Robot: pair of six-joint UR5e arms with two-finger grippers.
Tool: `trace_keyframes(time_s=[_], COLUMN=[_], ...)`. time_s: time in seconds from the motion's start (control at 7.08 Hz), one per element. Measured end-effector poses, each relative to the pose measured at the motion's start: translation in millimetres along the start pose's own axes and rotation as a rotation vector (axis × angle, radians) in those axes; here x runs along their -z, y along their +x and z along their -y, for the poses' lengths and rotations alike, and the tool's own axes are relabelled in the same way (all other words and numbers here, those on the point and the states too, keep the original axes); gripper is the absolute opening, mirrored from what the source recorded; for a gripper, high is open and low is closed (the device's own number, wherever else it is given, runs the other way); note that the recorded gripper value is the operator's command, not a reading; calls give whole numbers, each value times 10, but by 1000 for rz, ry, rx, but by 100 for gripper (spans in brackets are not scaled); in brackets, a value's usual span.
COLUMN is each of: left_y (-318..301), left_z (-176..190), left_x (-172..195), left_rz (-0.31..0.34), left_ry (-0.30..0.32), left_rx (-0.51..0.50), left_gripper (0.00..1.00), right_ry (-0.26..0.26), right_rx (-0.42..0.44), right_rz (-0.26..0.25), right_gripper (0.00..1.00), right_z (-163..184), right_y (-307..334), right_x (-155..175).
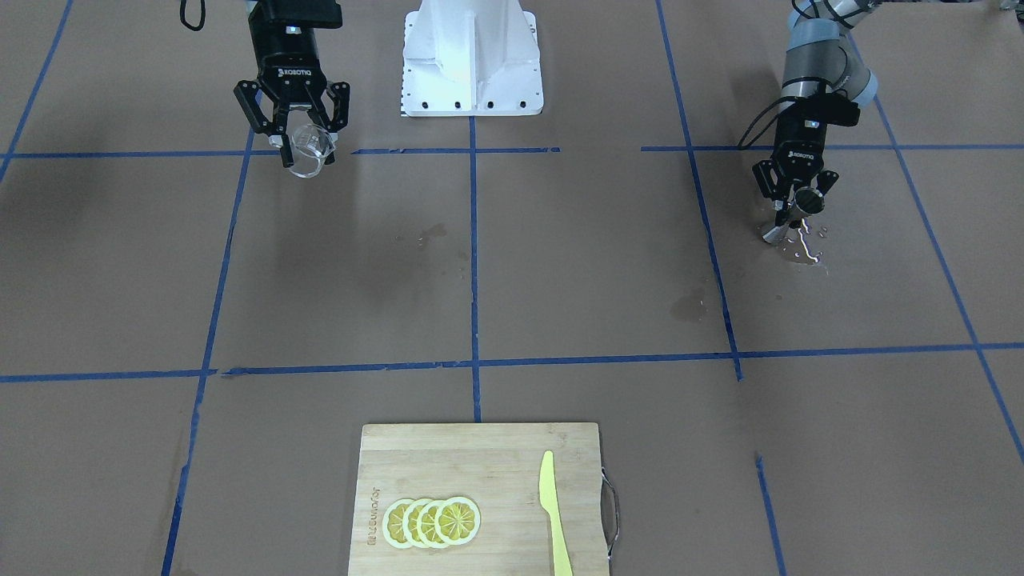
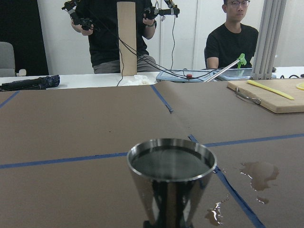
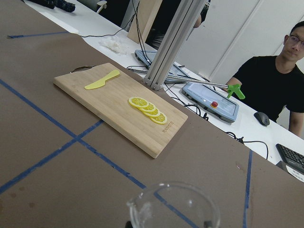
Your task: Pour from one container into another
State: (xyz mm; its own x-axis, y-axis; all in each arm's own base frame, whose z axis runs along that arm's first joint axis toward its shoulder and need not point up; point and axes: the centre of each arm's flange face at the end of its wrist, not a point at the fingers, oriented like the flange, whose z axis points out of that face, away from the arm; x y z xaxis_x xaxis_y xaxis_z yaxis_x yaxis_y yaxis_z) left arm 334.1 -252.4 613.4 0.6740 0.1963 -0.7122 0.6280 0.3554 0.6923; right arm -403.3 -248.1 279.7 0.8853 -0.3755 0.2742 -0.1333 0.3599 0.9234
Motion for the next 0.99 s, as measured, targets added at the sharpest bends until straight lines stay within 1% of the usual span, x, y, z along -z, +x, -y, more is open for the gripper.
trace_keyframes(time_s=[0.99], left_y=[7], left_z=[-27], left_x=[12], left_rz=[-3], left_ry=[-5], left_rx=[-3], left_gripper=[0], right_ry=[3], right_rx=[-5], right_rz=[2], right_gripper=[0], right_z=[26], right_y=[-7], right_x=[7])
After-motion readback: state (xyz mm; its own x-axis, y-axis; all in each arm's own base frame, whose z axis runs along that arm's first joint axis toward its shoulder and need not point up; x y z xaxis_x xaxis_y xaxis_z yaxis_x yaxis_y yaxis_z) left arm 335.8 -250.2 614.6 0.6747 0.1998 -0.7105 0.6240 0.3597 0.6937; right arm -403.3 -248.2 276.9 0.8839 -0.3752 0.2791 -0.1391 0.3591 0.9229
